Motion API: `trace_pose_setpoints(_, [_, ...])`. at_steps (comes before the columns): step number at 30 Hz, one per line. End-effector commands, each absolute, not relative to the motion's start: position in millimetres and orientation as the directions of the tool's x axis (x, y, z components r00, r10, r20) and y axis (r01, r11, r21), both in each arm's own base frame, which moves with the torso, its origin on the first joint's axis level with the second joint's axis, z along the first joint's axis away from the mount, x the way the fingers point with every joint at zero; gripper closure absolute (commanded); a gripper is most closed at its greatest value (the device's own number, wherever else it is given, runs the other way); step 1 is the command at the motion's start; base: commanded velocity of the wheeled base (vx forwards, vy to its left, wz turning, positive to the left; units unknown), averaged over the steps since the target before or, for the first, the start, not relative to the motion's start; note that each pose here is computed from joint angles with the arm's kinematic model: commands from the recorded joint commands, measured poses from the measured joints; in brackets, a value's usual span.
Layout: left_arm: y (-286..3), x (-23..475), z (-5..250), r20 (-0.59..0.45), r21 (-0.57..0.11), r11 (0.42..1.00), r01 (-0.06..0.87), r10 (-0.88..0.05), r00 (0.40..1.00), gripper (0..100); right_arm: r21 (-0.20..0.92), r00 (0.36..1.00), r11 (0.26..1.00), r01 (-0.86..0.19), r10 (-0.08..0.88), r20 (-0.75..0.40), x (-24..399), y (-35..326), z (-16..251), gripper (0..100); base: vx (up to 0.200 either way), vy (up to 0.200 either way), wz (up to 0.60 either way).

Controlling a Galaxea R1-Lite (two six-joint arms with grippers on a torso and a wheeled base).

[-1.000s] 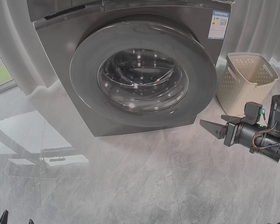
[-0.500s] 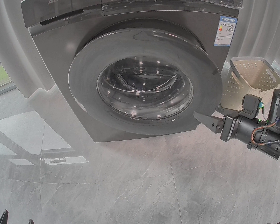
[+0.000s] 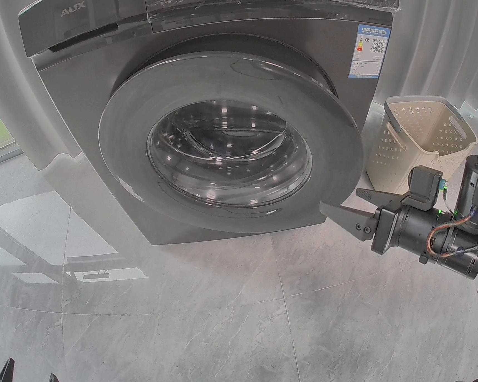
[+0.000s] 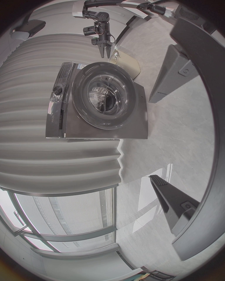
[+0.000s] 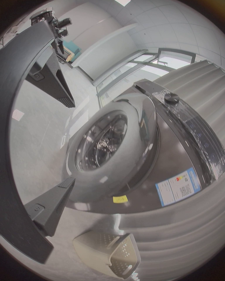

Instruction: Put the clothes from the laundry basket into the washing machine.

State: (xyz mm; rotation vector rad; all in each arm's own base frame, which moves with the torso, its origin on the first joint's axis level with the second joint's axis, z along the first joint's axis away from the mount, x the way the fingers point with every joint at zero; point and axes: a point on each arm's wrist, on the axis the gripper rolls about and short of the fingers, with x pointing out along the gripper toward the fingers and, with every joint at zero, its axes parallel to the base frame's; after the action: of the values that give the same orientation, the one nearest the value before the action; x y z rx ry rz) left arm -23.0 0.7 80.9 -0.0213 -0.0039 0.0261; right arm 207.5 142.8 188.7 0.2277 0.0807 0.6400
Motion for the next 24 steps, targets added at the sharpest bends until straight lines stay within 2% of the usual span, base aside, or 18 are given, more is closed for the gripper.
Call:
trace_pose_setpoints(1, [0.6, -22.8, 75.6, 0.002, -0.022, 1.000, -0.023, 0.023, 1.000, 0, 0.236, 0.775, 0.750, -0.618, 0.632, 0.021, 201.5, 149.4, 192.7, 0, 0.200, 0.000, 0.00])
trace_pose_setpoints(5, [0.6, -22.8, 75.6, 0.002, -0.025, 0.999, -0.020, 0.020, 1.000, 0, 0.231, 0.765, 0.735, -0.637, 0.640, 0.072, 200.9, 152.8, 197.2, 0, 0.200, 0.000, 0.00])
trace_pose_setpoints(17, [0.6, -22.8, 75.6, 0.002, -0.026, 0.999, -0.020, 0.020, 1.000, 0, 0.228, 0.787, 0.756, -0.614, 0.607, 0.107, 218.5, 155.5, 198.7, 0, 0.200, 0.000, 0.00])
trace_pose_setpoints(23, [0.6, -22.8, 75.6, 0.002, -0.025, 0.999, -0.021, 0.021, 1.000, 0, 0.227, 0.804, 0.771, -0.595, 0.579, 0.136, 228.4, 153.6, 202.8, 0, 0.000, 0.000, 0.00])
trace_pose_setpoints(24, [0.6, -22.8, 75.6, 0.002, -0.025, 0.999, -0.020, 0.020, 1.000, 0, 0.228, 0.828, 0.796, -0.561, 0.539, 0.156, 238.2, 152.1, 206.8, 0, 0.000, 0.000, 0.00])
